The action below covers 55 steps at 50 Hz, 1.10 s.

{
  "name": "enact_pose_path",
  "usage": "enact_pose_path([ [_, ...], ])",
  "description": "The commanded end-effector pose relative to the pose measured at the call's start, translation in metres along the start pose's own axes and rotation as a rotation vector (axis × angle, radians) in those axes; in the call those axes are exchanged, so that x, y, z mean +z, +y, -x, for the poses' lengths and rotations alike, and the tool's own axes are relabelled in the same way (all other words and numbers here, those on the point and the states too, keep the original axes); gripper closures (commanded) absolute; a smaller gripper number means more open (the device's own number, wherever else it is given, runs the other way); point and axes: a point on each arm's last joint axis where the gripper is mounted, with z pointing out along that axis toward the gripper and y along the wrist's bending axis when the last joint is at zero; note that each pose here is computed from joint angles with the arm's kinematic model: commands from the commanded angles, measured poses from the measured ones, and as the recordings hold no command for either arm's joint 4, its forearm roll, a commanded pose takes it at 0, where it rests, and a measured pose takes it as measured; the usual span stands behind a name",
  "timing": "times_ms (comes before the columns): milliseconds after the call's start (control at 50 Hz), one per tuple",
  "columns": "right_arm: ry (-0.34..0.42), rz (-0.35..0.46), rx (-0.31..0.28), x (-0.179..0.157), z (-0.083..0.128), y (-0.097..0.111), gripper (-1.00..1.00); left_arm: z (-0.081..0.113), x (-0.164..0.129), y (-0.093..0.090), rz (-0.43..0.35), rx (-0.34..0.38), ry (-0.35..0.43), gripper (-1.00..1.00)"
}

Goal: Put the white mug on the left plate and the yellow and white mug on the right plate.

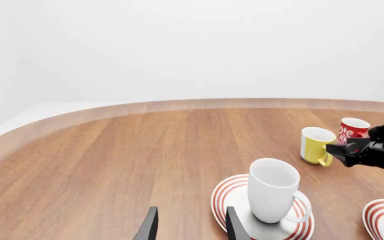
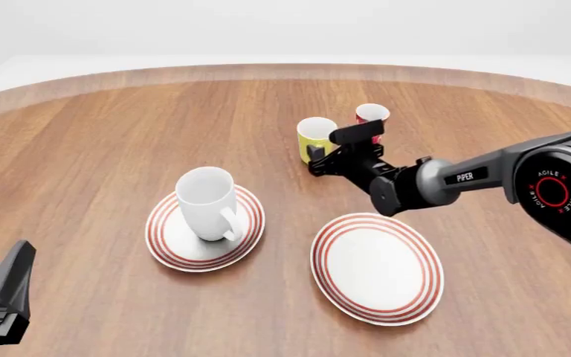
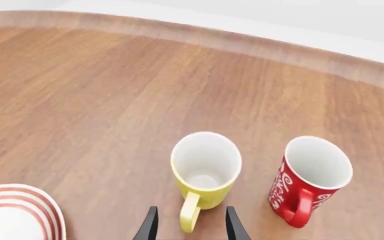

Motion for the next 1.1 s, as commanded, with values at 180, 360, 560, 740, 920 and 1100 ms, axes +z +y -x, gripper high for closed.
enact_pose_path([
  [180,0.029,0.002,0.005,0.012,-0.011,0.001,-1.00,0.000,0.000,0.000,0.000,0.000,0.000,-1.00],
  [360,0.041,0.006,0.014,0.016,-0.016,0.003,-1.00,0.000,0.000,0.000,0.000,0.000,0.000,-1.00],
  [560,0.050,0.002,0.016,0.021,-0.020,0.001,-1.00,0.000,0.000,0.000,0.000,0.000,0.000,-1.00],
  [740,0.061,0.000,0.014,0.026,-0.023,0.000,-1.00,0.000,0.000,0.000,0.000,0.000,0.000,-1.00],
  [920,0.067,0.003,0.014,0.028,-0.026,0.002,-1.00,0.000,0.000,0.000,0.000,0.000,0.000,-1.00],
  [1100,0.079,-0.001,0.016,0.033,-0.032,0.000,-1.00,0.000,0.000,0.000,0.000,0.000,0.000,-1.00],
])
